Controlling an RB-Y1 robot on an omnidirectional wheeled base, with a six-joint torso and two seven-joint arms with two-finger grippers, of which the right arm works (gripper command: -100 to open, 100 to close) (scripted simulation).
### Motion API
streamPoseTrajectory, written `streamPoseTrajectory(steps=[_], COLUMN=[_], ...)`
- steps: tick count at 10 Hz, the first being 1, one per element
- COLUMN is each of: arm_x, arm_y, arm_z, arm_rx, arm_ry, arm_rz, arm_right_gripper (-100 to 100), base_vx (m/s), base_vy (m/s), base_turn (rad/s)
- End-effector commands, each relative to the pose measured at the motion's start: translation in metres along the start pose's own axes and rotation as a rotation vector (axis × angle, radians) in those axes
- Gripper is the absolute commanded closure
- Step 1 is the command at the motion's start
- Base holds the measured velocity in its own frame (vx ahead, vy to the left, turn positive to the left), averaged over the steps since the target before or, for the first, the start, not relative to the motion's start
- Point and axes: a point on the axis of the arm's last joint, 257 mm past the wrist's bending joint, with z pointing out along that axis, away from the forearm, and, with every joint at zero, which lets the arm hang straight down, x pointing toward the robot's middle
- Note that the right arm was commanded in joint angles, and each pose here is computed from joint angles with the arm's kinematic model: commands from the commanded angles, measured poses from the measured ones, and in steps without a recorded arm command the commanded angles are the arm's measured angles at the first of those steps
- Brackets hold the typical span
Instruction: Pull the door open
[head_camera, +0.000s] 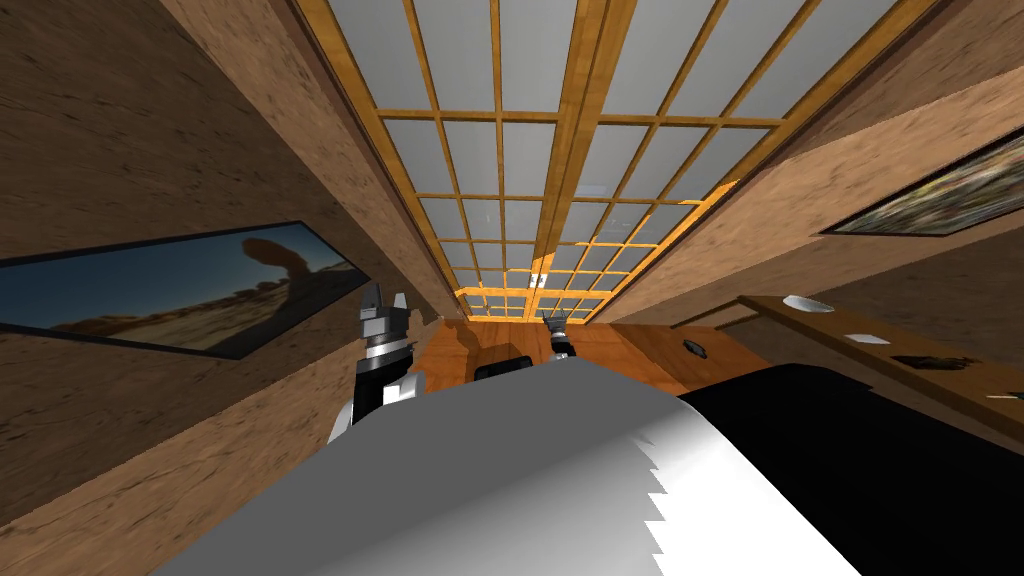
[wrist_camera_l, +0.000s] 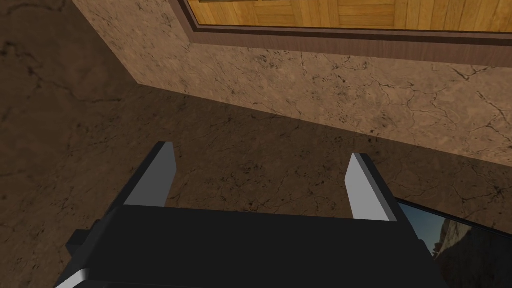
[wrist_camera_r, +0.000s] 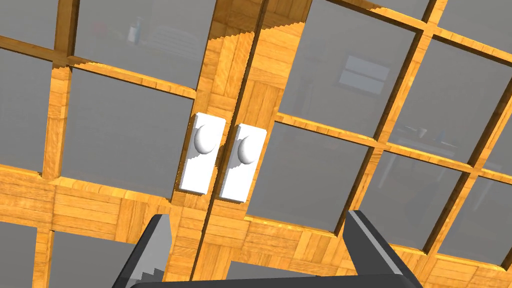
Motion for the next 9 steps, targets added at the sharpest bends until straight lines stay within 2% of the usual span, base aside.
streamPoseTrajectory(steps=[1, 5, 9], arm_x=[-0.009, -0.033, -0.056], arm_y=[0.003, 0.013, 0.025], arm_z=[-0.0023, -0.0096, -0.0168], arm_rx=[-0.007, -0.031, -0.063], arm_ry=[-0.015, -0.058, -0.096], arm_rz=[0.031, 0.109, 0.181], arm_right_gripper=[-100, -100, -100], base_vx=[0.091, 0.088, 0.130], base_vy=[-0.042, -0.052, -0.083], base_turn=[0.084, 0.090, 0.112])
